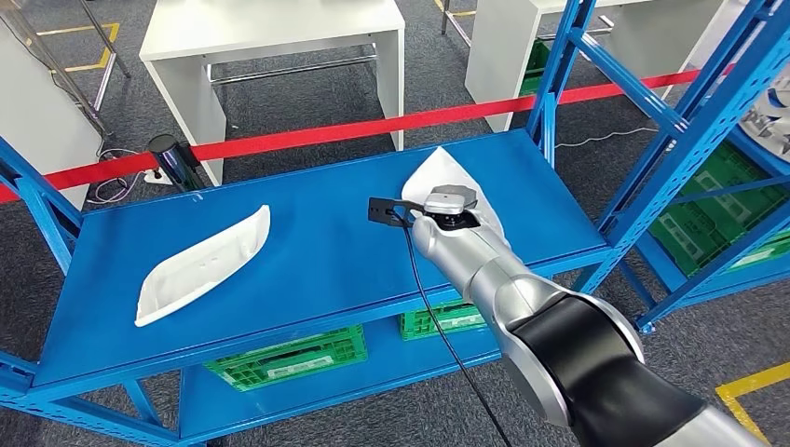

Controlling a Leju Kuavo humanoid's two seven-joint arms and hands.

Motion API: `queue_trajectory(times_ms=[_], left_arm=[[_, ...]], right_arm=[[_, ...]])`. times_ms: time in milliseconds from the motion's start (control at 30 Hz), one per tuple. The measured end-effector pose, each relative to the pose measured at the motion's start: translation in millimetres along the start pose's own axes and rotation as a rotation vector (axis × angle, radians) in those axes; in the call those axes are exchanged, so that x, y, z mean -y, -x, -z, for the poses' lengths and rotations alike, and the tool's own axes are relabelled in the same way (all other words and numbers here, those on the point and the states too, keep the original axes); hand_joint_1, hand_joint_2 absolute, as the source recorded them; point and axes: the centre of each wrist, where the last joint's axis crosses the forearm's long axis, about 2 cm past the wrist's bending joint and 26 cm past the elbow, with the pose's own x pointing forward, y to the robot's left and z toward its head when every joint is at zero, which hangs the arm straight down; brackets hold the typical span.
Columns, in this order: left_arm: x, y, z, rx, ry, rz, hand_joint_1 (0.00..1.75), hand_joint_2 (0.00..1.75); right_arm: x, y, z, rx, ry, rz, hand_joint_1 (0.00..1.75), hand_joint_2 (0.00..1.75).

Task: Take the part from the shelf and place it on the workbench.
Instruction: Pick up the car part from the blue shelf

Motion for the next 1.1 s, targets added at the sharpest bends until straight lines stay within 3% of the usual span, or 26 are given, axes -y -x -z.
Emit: queue_trajectory(times_ms=[1100], left_arm=[[0.0,-0.1,0.0,0.002,0.0,-0.006,0.0,0.0]], right_arm=[[-6.0,-1.5,0.1,-0.009,-0.004,-0.027,0.0,1.75]])
